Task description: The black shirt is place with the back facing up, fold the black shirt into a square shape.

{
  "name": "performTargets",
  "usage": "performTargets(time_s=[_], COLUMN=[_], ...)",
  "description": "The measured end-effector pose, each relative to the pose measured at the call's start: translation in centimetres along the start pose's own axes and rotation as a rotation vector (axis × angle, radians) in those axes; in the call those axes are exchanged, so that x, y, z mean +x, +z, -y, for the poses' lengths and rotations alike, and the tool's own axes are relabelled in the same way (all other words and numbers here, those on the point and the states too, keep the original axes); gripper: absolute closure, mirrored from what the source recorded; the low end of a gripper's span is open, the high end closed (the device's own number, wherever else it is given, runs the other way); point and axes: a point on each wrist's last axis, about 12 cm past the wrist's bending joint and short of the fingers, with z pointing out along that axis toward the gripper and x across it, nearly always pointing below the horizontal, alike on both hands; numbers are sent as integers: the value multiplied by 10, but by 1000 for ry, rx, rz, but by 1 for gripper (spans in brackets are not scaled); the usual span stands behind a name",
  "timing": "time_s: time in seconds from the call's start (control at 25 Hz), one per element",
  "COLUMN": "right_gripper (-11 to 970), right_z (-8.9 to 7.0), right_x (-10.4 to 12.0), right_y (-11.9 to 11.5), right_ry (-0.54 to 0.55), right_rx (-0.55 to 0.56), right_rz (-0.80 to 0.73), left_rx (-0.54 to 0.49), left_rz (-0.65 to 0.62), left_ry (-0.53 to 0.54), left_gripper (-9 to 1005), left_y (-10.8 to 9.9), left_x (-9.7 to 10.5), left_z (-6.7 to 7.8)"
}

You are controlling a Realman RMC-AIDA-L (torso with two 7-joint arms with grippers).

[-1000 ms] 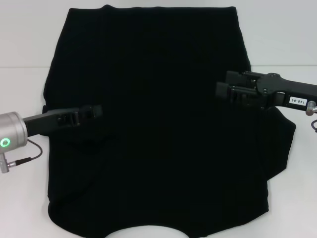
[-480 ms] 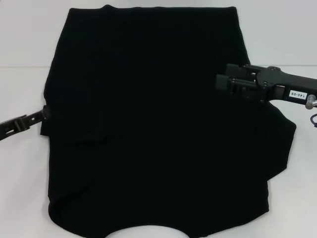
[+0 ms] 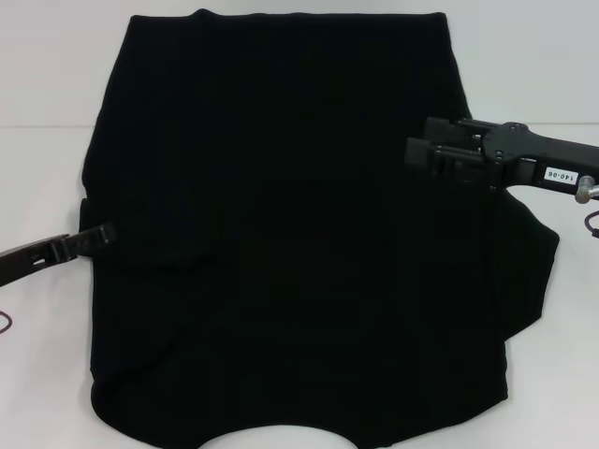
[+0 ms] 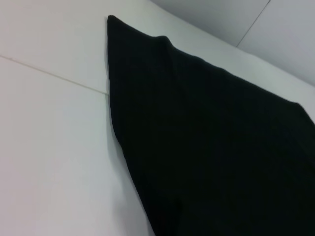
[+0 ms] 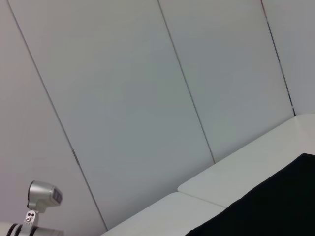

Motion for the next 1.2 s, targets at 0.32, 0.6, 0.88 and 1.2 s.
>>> performTargets(time_s=[0.32,0.6,0.88,1.2], right_gripper=[257,257,256,256], right_z=[0,0,0,0], right_x=[2,2,1,1], right_y=[-2,-3,-2,-2], right_ry=[4,5,3,2], right_rx=[1,3,2,1], right_rz=[-1,-2,-1,-1], left_rx=[-23,-12,-16,-19], left_rz=[-13,-34,-33,-31], left_ry=[22,34,24,31], left_gripper=[73,96,119,394], left_y=[7,13,13,14], left_x=[-1,1,-1,-5], left_z=[2,7,6,6])
